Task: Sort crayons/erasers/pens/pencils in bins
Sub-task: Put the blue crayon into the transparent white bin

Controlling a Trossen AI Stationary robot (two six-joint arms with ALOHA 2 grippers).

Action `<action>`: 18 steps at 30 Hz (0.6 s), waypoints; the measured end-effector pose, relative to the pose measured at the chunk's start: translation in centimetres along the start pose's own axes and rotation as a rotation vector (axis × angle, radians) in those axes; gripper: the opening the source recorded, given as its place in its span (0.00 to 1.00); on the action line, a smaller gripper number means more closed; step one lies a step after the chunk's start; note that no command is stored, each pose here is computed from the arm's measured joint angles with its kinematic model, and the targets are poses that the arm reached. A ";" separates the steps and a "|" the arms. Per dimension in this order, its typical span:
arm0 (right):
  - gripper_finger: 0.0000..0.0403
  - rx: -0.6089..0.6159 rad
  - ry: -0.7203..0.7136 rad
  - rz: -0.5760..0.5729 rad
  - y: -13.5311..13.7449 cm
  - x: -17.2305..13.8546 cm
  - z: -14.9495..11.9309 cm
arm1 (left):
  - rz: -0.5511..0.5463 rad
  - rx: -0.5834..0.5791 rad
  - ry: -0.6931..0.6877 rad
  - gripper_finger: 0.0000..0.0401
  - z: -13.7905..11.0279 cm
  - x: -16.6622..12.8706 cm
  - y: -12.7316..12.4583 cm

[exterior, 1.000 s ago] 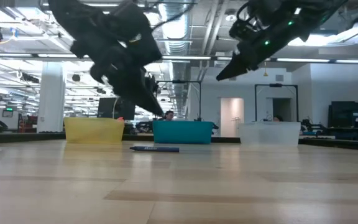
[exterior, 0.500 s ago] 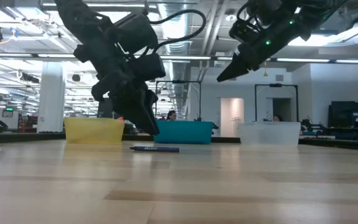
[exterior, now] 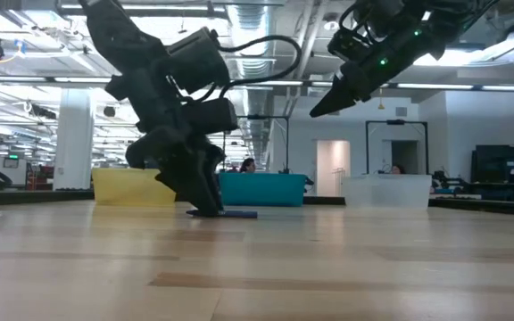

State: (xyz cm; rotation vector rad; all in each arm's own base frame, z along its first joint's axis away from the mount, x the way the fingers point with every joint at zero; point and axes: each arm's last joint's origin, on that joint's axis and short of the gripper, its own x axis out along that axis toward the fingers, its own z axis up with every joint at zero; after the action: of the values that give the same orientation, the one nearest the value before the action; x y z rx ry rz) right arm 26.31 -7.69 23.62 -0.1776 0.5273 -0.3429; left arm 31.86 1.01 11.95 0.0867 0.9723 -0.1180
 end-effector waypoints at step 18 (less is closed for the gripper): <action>0.00 -0.004 -0.004 0.009 0.2 0.0 0.1 | -0.038 0.031 0.099 0.03 -0.9 0.2 -0.2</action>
State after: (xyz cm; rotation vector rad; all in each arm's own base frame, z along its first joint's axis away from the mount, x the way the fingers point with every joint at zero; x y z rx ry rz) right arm 26.38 -7.48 23.63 -0.1799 0.5251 -0.3327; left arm 31.20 0.94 11.22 0.1032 1.0717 -0.1645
